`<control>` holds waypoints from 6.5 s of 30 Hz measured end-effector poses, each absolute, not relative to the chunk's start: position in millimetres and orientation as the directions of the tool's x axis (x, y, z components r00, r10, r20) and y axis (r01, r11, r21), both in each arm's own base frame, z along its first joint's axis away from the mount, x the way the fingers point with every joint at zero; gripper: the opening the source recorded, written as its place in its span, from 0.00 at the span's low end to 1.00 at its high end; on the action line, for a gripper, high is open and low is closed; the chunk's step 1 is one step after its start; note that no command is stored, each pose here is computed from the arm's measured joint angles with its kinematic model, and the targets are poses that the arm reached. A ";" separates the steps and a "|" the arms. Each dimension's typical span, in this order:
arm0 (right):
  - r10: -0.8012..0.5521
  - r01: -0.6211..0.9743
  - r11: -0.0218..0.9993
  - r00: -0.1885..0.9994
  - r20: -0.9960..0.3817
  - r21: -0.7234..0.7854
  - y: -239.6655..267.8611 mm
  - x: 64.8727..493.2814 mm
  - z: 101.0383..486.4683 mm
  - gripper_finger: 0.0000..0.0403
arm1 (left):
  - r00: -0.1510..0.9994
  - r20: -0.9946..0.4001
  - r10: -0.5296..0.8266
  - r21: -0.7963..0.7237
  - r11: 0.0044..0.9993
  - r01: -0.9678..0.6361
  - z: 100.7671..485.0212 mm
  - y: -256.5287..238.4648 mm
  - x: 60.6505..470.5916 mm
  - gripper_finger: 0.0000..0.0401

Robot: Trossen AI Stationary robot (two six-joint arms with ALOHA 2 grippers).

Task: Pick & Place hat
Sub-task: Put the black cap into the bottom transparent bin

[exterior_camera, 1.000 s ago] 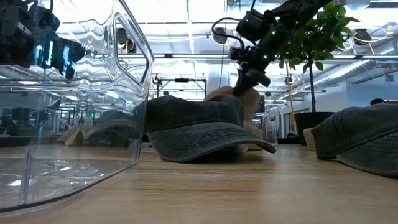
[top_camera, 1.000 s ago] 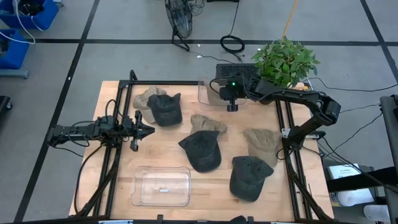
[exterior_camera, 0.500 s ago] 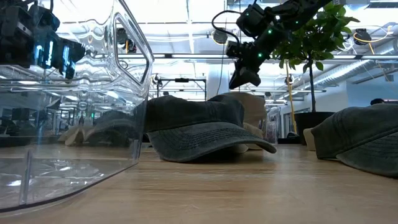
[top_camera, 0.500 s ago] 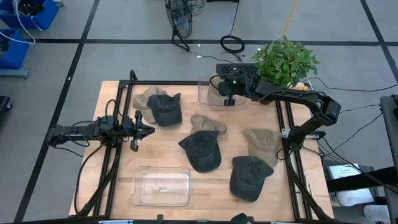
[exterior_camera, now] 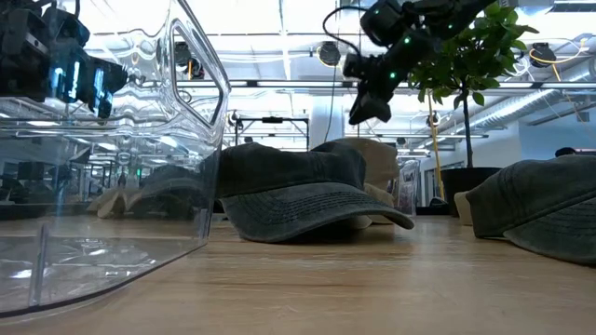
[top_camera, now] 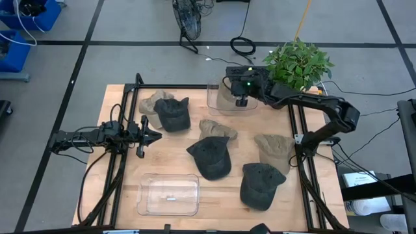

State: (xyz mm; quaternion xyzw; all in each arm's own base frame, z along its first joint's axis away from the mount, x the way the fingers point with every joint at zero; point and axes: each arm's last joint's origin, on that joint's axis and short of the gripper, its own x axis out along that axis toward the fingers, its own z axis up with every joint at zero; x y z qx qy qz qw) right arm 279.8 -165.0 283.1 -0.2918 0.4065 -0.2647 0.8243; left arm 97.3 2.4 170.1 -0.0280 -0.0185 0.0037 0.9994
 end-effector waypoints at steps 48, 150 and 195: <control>-0.096 0.407 0.871 0.689 -0.718 0.274 44.1 246.2 230.8 0.00 | 0.989 0.016 0.148 -0.180 0.973 -0.142 178.3 6.6 100.3 0.04; -0.325 0.435 0.896 0.782 -0.532 0.093 -12.1 152.9 214.9 0.00 | 0.608 -0.642 0.467 -0.394 0.479 -0.785 259.6 108.8 160.6 0.02; -0.326 0.415 0.907 0.804 -0.497 0.076 -12.2 155.1 218.4 0.00 | 0.901 -0.375 0.219 -0.307 0.888 -0.343 315.7 -170.5 169.0 0.02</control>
